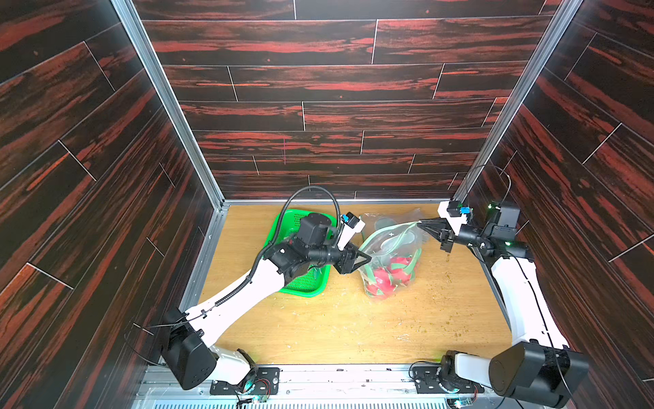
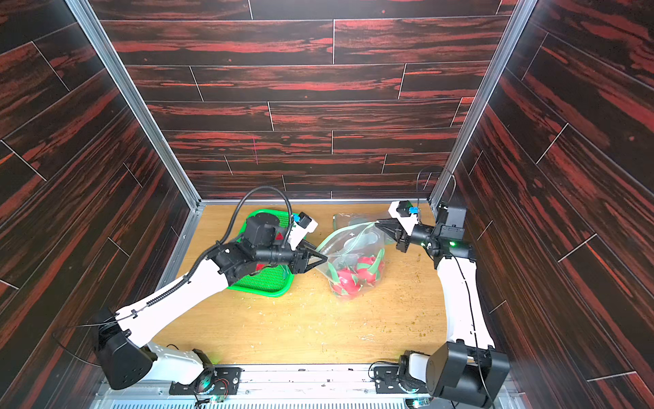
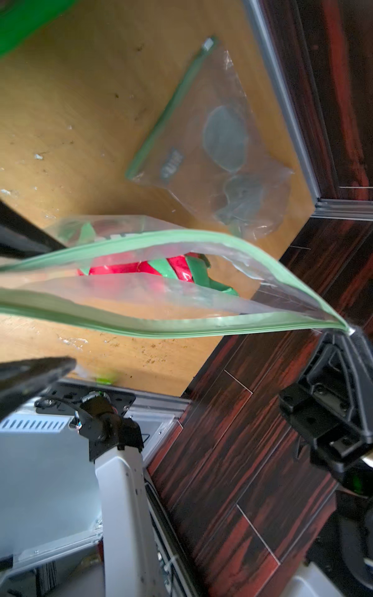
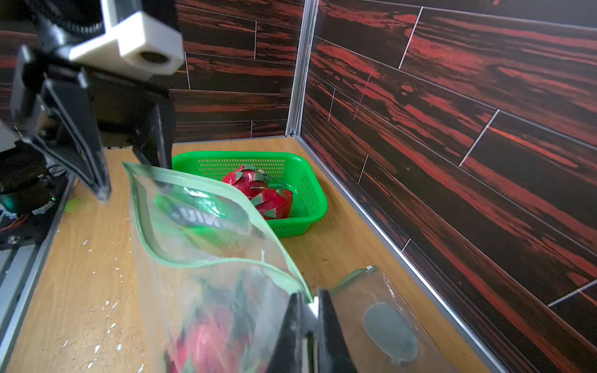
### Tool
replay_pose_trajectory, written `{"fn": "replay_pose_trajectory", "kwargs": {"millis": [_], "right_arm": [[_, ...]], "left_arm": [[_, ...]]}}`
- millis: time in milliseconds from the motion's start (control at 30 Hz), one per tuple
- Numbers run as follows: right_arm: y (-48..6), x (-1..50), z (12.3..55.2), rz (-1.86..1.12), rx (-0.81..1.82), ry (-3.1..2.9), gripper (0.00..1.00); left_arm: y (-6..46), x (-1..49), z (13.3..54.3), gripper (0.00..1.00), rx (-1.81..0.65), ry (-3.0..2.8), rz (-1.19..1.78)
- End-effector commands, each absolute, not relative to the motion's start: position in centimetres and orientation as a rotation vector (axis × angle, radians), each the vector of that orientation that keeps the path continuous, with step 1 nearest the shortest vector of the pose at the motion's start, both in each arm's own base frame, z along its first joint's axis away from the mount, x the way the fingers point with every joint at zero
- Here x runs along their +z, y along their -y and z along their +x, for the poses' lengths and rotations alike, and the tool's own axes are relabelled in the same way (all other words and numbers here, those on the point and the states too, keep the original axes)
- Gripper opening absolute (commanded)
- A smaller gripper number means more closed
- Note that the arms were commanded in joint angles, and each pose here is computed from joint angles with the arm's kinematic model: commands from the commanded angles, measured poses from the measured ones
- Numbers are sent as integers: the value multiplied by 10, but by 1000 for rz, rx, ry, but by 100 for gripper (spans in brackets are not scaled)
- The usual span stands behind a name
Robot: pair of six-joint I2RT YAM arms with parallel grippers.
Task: Open the zip-top bag and take out the dragon fruit
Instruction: Unzip the zipper on the zipper food storage bag, then pick up the dragon fruit from the zipper food storage bag.
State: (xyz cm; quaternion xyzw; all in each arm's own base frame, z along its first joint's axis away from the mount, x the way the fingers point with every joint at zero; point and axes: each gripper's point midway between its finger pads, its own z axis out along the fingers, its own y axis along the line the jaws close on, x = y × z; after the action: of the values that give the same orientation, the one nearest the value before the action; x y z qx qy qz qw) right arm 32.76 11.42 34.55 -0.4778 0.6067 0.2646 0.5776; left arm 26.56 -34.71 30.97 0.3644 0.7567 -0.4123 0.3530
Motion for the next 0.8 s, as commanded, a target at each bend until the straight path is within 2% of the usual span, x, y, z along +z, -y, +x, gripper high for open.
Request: {"fn": "replay_pose_trajectory", "kwargs": {"millis": [0, 133, 267, 600, 633, 700, 733, 767], "right_arm": [[-123, 357, 315, -1182, 627, -1328, 0], [-127, 356, 309, -1210, 628, -1295, 0], [-129, 357, 306, -1220, 638, -1286, 0], [-134, 360, 301, -1231, 658, -1280, 0], [-134, 360, 301, -1231, 659, -1280, 0], [-134, 362, 301, -1229, 660, -1279, 2], [-134, 363, 301, -1221, 668, -1287, 7], [-134, 365, 302, -1203, 682, -1302, 18]], "left_arm": [[332, 326, 271, 60, -933, -2010, 955], [320, 352, 293, 70, -846, -2059, 871], [325, 353, 301, 79, -807, -2123, 956], [368, 316, 304, 81, -918, -2174, 1182], [371, 314, 306, 78, -931, -2174, 1185], [375, 312, 308, 61, -950, -2178, 1179], [379, 314, 308, 44, -978, -2172, 1179], [381, 316, 311, 25, -989, -2170, 1161]]}}
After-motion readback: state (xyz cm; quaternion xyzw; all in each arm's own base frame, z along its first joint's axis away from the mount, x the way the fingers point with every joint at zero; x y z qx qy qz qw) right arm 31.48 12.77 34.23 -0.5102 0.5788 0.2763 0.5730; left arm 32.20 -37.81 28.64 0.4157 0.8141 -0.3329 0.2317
